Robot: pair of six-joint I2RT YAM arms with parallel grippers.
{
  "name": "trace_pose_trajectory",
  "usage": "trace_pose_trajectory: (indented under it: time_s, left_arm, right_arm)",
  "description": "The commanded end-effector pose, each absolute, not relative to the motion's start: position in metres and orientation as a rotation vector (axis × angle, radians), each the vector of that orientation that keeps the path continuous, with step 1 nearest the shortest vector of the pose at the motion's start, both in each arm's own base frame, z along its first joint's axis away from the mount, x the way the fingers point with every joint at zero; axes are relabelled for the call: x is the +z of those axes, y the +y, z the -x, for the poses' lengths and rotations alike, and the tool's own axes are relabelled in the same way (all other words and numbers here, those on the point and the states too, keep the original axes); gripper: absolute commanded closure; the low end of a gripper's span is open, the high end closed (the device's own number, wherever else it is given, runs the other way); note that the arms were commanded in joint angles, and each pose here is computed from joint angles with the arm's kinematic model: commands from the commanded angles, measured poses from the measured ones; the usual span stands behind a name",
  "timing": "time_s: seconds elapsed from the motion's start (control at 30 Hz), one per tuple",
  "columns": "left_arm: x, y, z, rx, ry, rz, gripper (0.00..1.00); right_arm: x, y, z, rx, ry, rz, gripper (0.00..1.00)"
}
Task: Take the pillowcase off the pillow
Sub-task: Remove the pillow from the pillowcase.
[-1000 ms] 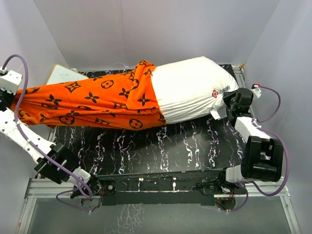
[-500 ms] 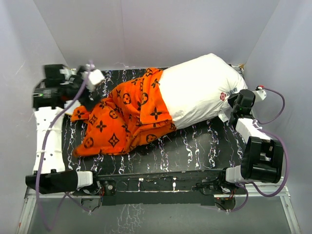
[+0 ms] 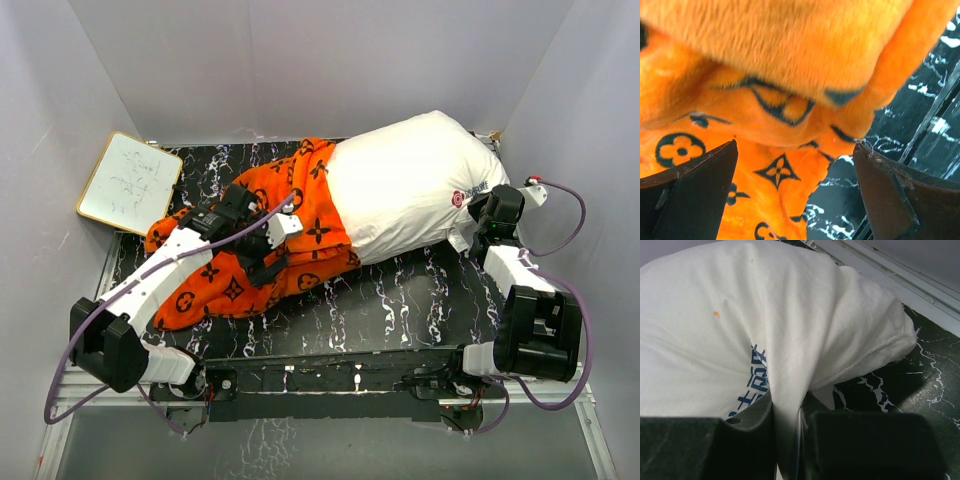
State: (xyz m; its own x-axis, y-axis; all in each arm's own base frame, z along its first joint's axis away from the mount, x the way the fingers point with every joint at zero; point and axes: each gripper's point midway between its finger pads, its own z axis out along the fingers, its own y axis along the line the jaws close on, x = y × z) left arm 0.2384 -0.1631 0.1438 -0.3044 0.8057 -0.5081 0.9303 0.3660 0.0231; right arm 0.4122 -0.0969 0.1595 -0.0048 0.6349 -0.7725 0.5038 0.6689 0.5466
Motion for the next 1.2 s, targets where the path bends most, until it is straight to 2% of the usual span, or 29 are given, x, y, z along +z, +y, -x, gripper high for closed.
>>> trace_pose_trajectory:
  time_s: [0.0, 0.17, 0.33, 0.37, 0.4, 0.47, 0.53, 0.57, 0.73, 0.9, 1.0, 1.17]
  left_arm:
    - [0.135, -0.187, -0.244, -0.441, 2.229, -1.336, 0.03]
    - [0.109, -0.203, -0.234, -0.565, 2.287, -1.305, 0.03]
    - [0.081, -0.189, -0.237, -0.449, 2.322, -1.361, 0.03]
    - [0.079, -0.183, -0.238, -0.408, 2.319, -1.375, 0.07]
    - [0.077, -0.176, -0.240, -0.347, 2.313, -1.387, 0.19]
    - [0.077, -0.157, -0.246, -0.215, 2.299, -1.394, 0.47]
    - [0.091, -0.135, -0.254, -0.109, 2.261, -1.355, 0.86]
    - [0.099, -0.124, -0.258, -0.067, 2.248, -1.320, 0.98]
    - [0.164, -0.066, -0.279, 0.093, 2.152, -1.118, 1.00]
    - [0.227, -0.019, -0.276, 0.260, 2.038, -1.033, 1.00]
    - [0.245, 0.001, -0.266, 0.345, 2.029, -1.033, 1.00]
    - [0.294, 0.061, -0.288, 0.660, 1.981, -0.851, 1.00]
  right_arm:
    - [0.176, -0.118, -0.404, 0.024, 1.598, -0.948, 0.92]
    - [0.179, -0.115, -0.402, 0.027, 1.600, -0.944, 0.92]
    - [0.179, -0.112, -0.402, 0.018, 1.607, -0.937, 0.92]
    - [0.179, -0.113, -0.402, 0.011, 1.608, -0.939, 0.92]
    - [0.178, -0.114, -0.403, 0.000, 1.610, -0.937, 0.92]
    - [0.177, -0.119, -0.402, -0.025, 1.607, -0.947, 0.92]
    - [0.178, -0.121, -0.405, -0.039, 1.606, -0.948, 0.92]
    - [0.179, -0.121, -0.406, -0.043, 1.608, -0.947, 0.92]
    - [0.173, -0.129, -0.409, -0.072, 1.612, -0.979, 0.92]
    - [0.155, -0.139, -0.407, -0.050, 1.619, -1.051, 0.92]
    - [0.149, -0.144, -0.405, -0.047, 1.620, -1.078, 0.92]
    - [0.141, -0.154, -0.402, -0.041, 1.609, -1.130, 0.92]
